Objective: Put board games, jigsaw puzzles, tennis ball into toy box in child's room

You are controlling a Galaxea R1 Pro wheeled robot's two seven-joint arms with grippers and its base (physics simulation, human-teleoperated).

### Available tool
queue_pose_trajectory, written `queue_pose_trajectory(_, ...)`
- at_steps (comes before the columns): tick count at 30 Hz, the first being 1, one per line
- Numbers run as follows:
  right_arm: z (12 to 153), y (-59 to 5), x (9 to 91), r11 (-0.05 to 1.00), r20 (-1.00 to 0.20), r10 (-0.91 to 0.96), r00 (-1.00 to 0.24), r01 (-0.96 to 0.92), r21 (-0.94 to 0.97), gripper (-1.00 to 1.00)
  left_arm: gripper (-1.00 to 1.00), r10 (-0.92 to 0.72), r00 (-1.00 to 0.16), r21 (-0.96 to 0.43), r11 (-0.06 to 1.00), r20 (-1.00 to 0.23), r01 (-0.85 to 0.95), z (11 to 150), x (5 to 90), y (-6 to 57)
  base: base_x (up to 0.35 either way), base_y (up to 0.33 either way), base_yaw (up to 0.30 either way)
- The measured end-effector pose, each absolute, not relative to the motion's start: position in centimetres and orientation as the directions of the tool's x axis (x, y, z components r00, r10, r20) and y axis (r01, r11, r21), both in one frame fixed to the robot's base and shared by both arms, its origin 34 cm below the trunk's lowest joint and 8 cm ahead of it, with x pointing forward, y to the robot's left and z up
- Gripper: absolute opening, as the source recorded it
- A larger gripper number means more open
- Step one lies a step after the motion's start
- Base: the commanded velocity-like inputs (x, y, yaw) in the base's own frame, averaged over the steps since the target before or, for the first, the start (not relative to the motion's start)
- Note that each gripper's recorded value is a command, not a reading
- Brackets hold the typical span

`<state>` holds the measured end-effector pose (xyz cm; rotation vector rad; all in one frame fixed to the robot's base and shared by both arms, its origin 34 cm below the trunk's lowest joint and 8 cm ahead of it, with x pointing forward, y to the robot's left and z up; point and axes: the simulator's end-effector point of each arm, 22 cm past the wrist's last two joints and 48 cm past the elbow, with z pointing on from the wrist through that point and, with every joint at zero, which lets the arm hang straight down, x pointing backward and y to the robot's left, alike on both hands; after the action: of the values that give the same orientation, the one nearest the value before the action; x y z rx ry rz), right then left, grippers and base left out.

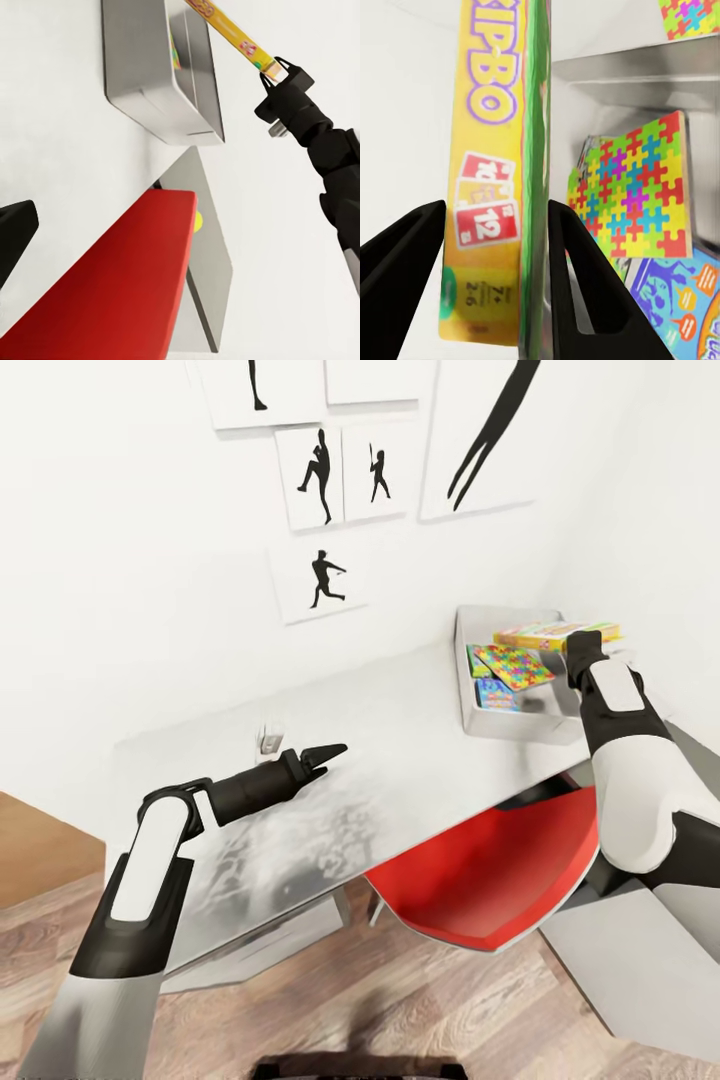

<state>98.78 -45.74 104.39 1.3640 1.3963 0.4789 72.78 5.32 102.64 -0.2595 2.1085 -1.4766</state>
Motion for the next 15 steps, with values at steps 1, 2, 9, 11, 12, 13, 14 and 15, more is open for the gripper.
queue_pose_trajectory(1, 104.25, -45.74, 98.79, 0.262, -0.399, 0.888, 0.231, 0.458, 0.85, -1.0, 1.0, -0.452, -0.832, -0.914, 0.379, -0.322, 0.148, 102.54, 72.78, 5.32, 0.0, 0.0, 0.0)
queue_pose_trajectory(2, 104.15, -45.76, 98.8, 0.263, -0.399, 0.887, 0.231, 0.459, 0.849, -1.0, 1.0, -0.452, -0.832, -0.914, 0.378, -0.321, 0.147, 102.49, 72.81, 5.29, 0.0, 0.0, 0.0)
queue_pose_trajectory(9, 103.64, -45.74, 98.86, 0.263, -0.401, 0.887, 0.229, 0.463, 0.847, -1.0, 1.0, -0.451, -0.835, -0.915, 0.376, -0.315, 0.142, 102.15, 72.87, 5.19, 0.0, 0.0, 0.0)
queue_pose_trajectory(11, 103.55, -45.71, 98.87, 0.263, -0.401, 0.887, 0.229, 0.463, 0.846, -1.0, 1.0, -0.451, -0.835, -0.916, 0.376, -0.315, 0.142, 102.11, 72.88, 5.16, 0.0, 0.0, 0.0)
queue_pose_trajectory(12, 103.52, -45.65, 98.89, 0.263, -0.401, 0.887, 0.228, 0.463, 0.846, -1.0, 1.0, -0.451, -0.835, -0.916, 0.376, -0.314, 0.142, 102.1, 72.88, 5.14, 0.0, 0.0, 0.0)
queue_pose_trajectory(13, 103.49, -45.6, 98.91, 0.263, -0.401, 0.888, 0.227, 0.463, 0.846, -1.0, 1.0, -0.451, -0.836, -0.916, 0.376, -0.314, 0.142, 102.08, 72.88, 5.14, 0.0, 0.0, 0.0)
queue_pose_trajectory(14, 103.47, -45.53, 98.92, 0.263, -0.4, 0.888, 0.227, 0.463, 0.846, -1.0, 1.0, -0.451, -0.836, -0.916, 0.375, -0.314, 0.142, 102.08, 72.88, 5.13, 0.0, 0.0, 0.0)
queue_pose_trajectory(15, 103.44, -45.54, 98.92, 0.264, -0.401, 0.888, 0.227, 0.463, 0.846, -1.0, 1.0, -0.451, -0.836, -0.916, 0.376, -0.314, 0.141, 102.06, 72.88, 5.13, 0.0, 0.0, 0.0)
